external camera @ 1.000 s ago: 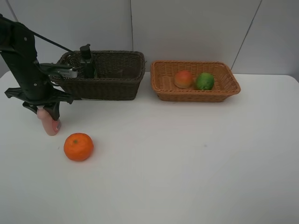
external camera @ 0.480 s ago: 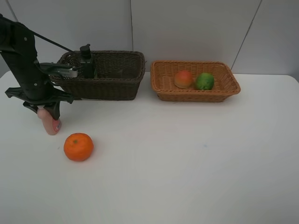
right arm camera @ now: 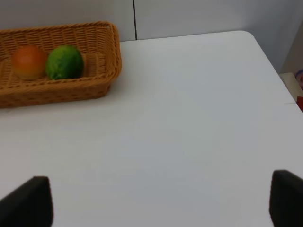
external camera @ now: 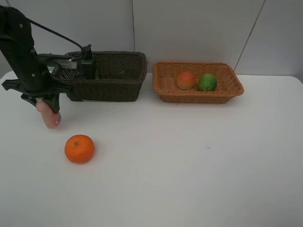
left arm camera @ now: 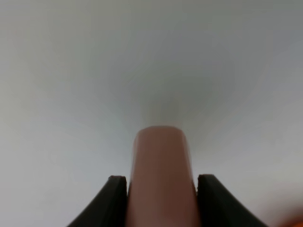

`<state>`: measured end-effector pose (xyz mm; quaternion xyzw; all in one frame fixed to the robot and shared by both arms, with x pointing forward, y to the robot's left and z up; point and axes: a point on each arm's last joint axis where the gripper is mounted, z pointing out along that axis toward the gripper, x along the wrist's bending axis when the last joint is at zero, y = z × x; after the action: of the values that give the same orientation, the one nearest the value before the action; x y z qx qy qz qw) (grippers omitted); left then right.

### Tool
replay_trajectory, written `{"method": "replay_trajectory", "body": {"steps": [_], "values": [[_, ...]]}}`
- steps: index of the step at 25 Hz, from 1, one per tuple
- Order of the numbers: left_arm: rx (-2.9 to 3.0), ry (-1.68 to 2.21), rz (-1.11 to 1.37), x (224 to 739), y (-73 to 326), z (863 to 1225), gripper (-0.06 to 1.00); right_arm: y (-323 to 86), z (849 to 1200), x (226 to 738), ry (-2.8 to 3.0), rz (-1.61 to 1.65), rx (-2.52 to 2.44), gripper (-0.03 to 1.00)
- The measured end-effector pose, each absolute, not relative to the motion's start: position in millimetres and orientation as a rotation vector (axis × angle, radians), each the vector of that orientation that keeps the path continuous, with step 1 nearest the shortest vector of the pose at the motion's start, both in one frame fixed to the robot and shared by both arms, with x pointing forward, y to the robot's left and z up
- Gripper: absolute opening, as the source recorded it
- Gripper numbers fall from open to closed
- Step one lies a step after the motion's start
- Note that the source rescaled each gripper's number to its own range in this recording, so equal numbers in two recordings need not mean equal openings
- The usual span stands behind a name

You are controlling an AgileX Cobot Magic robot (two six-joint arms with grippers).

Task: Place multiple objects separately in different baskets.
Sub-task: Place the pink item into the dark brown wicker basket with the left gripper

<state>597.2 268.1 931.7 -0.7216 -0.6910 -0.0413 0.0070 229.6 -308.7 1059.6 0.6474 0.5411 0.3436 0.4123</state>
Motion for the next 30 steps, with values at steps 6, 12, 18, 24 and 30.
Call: {"method": "replay_trajectory", "body": {"steps": [6, 12, 18, 24, 30], "values": [[-2.276, -2.203, -0.166, 602, 265, 963, 0.40, -309, 1060, 230, 1.361, 0.864, 1.629, 0.97], [-2.353, -2.180, -0.210, 610, 244, 986, 0.40, -309, 1060, 230, 1.361, 0.864, 1.629, 0.97], [-2.507, -2.191, -0.372, 627, 217, 1016, 0.40, -309, 1060, 230, 1.361, 0.864, 1.629, 0.97], [-2.683, -2.213, -0.583, 642, 191, 1028, 0.40, -309, 1060, 230, 1.361, 0.864, 1.629, 0.97], [-2.791, -2.200, -0.681, 651, 170, 1022, 0.40, -309, 1060, 230, 1.361, 0.864, 1.629, 0.97]]}}
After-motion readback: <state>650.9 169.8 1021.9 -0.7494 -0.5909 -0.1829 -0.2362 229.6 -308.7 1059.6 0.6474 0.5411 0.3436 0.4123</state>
